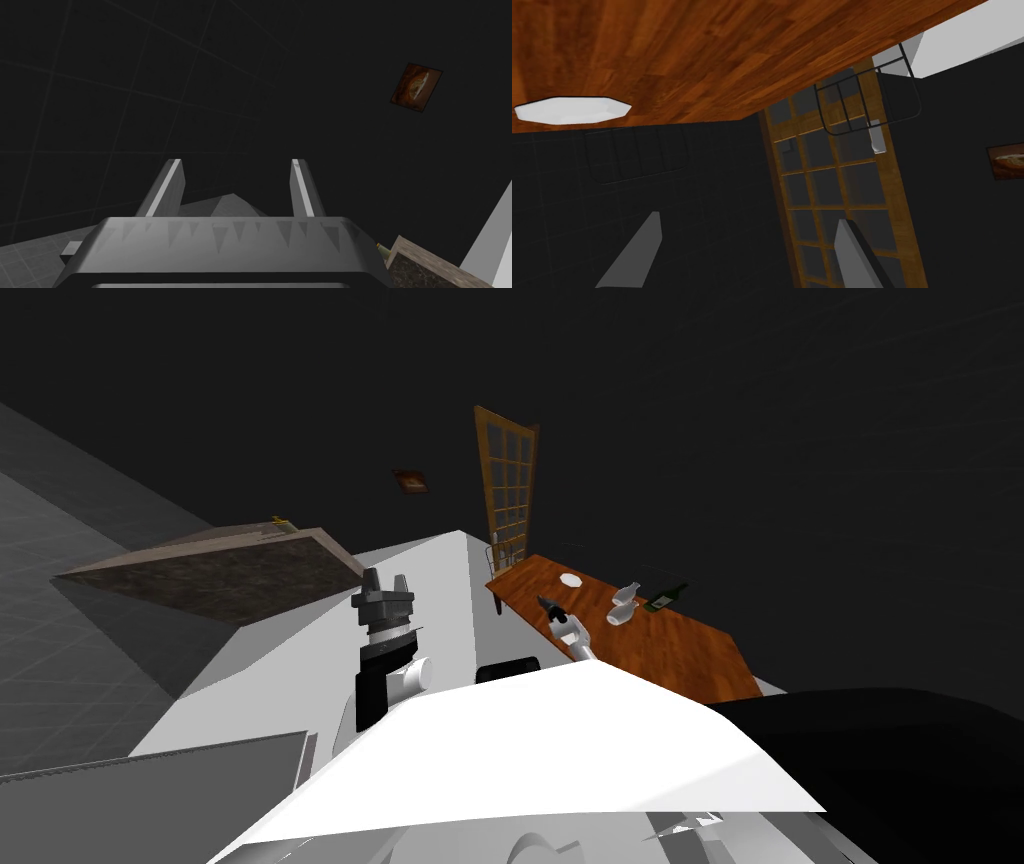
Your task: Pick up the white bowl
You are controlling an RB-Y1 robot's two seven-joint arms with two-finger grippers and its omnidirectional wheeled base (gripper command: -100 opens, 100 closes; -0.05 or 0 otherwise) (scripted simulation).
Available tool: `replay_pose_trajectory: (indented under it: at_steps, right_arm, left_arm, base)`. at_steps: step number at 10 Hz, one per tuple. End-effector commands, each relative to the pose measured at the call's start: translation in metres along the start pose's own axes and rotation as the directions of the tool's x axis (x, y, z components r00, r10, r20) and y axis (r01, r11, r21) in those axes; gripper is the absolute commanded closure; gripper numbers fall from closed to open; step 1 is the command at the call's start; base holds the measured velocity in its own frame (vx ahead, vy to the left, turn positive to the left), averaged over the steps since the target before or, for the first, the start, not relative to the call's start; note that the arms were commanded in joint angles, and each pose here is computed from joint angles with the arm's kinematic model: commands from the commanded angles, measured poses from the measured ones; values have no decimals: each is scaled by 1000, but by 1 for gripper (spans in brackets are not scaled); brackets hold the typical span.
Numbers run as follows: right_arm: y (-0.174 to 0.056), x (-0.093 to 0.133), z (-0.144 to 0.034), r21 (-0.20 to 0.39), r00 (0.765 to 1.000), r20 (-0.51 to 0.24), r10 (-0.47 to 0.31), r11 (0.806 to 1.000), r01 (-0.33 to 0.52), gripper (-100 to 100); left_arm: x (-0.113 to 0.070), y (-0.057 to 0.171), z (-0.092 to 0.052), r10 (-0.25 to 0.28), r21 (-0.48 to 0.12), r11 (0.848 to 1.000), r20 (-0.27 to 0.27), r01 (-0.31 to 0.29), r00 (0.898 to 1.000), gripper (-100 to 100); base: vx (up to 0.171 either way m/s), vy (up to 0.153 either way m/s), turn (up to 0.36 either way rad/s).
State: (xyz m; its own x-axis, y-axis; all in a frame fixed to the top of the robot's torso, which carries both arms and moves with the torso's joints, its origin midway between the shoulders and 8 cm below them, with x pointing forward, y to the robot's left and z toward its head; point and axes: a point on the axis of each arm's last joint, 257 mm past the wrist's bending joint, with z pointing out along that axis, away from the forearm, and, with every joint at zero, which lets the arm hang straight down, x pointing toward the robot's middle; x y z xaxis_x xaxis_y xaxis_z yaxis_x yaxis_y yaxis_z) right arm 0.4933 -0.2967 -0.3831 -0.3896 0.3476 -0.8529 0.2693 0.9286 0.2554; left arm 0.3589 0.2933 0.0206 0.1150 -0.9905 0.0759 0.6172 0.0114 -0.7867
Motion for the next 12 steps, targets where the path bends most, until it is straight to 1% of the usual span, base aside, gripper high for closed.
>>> replay_pose_trajectory:
  at_steps: [1, 2, 3, 4, 5, 6, 7, 8, 9, 10, 11, 12]
  right_arm:
    - [-7, 16, 3, 24, 999, -38, -36, 999, 36, -100]
    - [-11, 28, 6, 47, 992, -79, -97, 994, 100, -100]
    - [-16, 37, 6, 54, 990, -97, -98, 993, 103, -100]
    - [-23, 51, 9, 75, 977, -145, -157, 983, 169, -100]
    - [-26, 57, 9, 79, 975, -157, -157, 982, 171, -100]
    - [-34, 73, 9, 95, 954, -210, -213, 967, 237, -100]
    - [-36, 76, 9, 97, 953, -217, -213, 966, 238, -100]
    - [-44, 90, 9, 107, 927, -268, -264, 948, 301, -100]
    - [-46, 94, 8, 109, 924, -276, -264, 947, 303, -100]
    - [-54, 108, 6, 114, 893, -325, -311, 925, 363, -100]
    - [-65, 127, 3, 113, 855, -381, -352, 900, 421, -100]
    - [-71, 135, 0, 109, 821, -418, -389, 876, 470, -100]
  left_arm:
    - [0, 0, 0, 0, 0, 1000, 0, 0, 1000, 0]
    - [0, 0, 0, 0, 0, 1000, 0, 0, 1000, 0]
    - [0, 0, 0, 0, 0, 1000, 0, 0, 1000, 0]
    - [0, 0, 0, 0, 0, 1000, 0, 0, 1000, 0]
    - [0, 0, 0, 0, 0, 1000, 0, 0, 1000, 0]
    - [0, 0, 0, 0, 0, 1000, 0, 0, 1000, 0]
    - [0, 0, 0, 0, 0, 1000, 0, 0, 1000, 0]
    - [0, 0, 0, 0, 0, 1000, 0, 0, 1000, 0]
    - [0, 0, 0, 0, 0, 1000, 0, 0, 1000, 0]
    - [0, 0, 0, 0, 0, 1000, 0, 0, 1000, 0]
    - [0, 0, 0, 0, 0, 1000, 0, 0, 1000, 0]
    - [0, 0, 0, 0, 0, 1000, 0, 0, 1000, 0]
  base:
    - [-26, -28, 52]
    - [-25, -25, 81]
    - [-18, -26, 49]
    - [-27, -27, 71]
    - [-17, -23, 44]
    - [-13, -31, 73]
    - [-17, -29, 32]
    - [-24, -27, 55]
    - [-18, -21, 33]
    - [-15, -23, 50]
    - [-21, -34, 86]
    - [-27, -41, 62]
